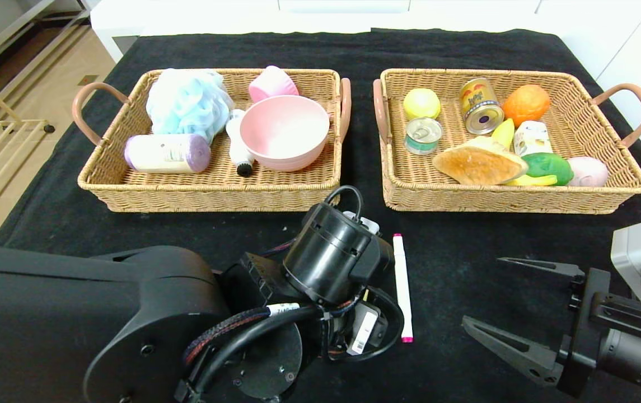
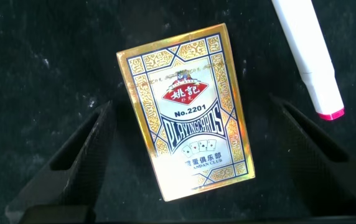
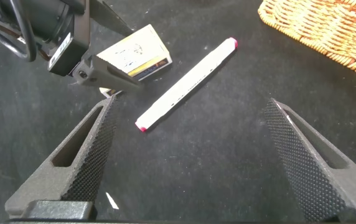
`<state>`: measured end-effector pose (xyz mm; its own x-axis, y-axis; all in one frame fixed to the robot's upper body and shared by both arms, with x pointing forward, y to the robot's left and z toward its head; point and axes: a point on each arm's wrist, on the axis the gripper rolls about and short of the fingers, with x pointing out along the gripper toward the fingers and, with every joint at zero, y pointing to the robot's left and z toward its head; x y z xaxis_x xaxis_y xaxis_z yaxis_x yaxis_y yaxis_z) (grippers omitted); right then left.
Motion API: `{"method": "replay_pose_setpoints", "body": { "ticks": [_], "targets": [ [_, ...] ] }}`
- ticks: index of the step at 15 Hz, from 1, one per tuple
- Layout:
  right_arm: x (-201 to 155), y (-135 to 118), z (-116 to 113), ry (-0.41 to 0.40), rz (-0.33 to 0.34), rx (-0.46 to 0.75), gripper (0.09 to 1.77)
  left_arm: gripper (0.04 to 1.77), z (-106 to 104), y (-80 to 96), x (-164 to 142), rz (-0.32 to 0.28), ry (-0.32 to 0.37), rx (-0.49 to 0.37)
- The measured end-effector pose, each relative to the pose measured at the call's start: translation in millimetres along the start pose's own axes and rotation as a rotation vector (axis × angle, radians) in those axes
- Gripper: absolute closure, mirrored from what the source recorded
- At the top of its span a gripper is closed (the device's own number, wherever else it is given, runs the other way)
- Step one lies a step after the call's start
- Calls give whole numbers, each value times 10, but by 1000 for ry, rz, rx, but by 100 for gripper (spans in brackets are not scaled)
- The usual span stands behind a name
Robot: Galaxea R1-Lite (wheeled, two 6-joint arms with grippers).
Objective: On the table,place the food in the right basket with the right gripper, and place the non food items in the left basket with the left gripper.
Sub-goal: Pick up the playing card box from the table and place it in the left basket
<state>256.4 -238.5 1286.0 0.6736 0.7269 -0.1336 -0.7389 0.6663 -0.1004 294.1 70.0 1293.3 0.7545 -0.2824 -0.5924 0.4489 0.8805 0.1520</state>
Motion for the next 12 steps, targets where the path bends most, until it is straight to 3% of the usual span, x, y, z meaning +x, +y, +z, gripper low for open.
{"method": "replay_pose_setpoints", "body": {
  "ticks": [4, 12],
  "targets": [
    [14, -6, -14, 6, -1, 1, 15, 68, -7, -2, 15, 0, 4, -5],
    [32, -16, -33, 17, -2, 5, 15, 78, -17, -6, 28, -5, 9, -18]
  ]
}}
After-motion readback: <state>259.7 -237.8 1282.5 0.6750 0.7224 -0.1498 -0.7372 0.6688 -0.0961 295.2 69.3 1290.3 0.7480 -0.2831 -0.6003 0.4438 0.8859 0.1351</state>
